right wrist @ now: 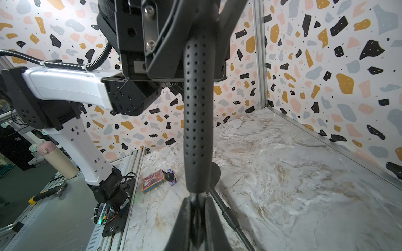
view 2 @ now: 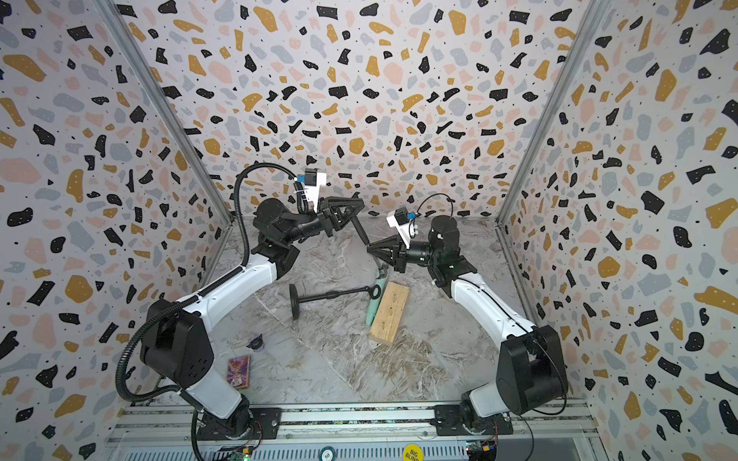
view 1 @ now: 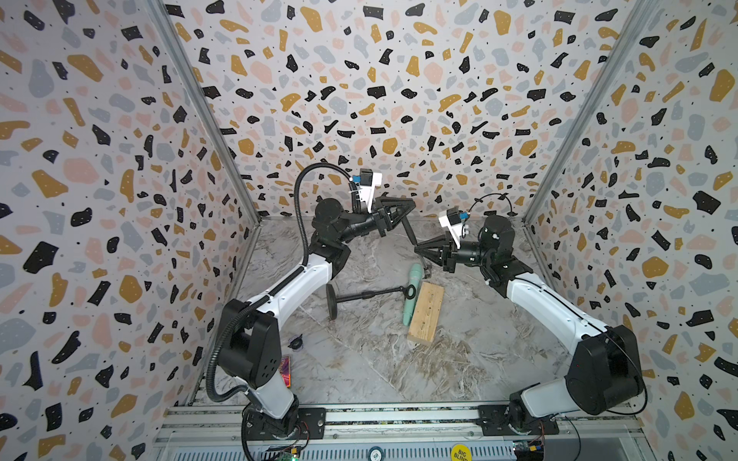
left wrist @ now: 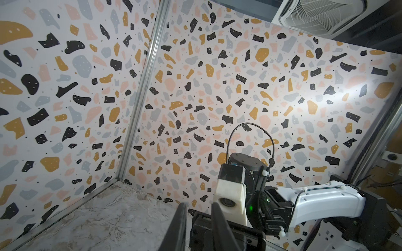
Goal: Use a claw hammer to pull out a nail
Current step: Pick up the hammer at the center of the board.
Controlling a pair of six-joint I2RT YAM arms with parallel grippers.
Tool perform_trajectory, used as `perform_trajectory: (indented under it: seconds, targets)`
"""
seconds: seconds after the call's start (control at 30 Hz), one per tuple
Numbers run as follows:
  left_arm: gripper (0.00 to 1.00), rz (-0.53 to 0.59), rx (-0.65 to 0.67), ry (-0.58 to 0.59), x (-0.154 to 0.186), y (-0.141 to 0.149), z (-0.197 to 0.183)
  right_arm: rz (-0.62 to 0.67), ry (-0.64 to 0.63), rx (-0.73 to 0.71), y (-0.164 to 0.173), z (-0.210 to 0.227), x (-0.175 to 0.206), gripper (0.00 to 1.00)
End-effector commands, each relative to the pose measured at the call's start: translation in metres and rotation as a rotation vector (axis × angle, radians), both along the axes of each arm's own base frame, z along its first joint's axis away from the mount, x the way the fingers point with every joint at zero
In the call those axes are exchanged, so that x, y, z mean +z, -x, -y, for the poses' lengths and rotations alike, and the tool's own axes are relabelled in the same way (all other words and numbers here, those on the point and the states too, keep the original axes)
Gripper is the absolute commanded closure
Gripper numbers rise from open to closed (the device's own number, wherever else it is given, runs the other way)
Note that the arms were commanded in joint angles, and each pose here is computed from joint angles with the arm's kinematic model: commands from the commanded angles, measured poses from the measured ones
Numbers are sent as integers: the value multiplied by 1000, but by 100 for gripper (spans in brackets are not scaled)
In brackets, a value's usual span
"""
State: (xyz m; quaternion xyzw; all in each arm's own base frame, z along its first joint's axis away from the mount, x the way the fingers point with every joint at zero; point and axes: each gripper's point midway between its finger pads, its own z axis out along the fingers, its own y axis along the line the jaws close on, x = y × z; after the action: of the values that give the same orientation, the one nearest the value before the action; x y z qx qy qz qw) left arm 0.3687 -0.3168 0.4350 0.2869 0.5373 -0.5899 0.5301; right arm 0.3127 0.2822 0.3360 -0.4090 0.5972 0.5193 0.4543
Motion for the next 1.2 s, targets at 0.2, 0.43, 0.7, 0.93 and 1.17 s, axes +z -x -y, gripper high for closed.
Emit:
perform_trajectory:
  seconds: [0.2,0.43,0.7,0.93,1.17]
  targets:
    - [100,-6,225,13,13,-8,-16,81,-35,-95,-13,-7,40,74]
    - [100,-119,466,-50,1,-28,-29,144,34,-317,-32,-15,40,48]
    - [100,-188,559,-40,-9,-39,-36,159,84,-518,-45,-36,25,41]
    - [100,-187,558,-47,-10,-37,-32,83,150,-635,-71,-43,2,42]
    - [100,-183,558,-49,-7,-36,-31,69,189,-636,-83,-51,-8,60]
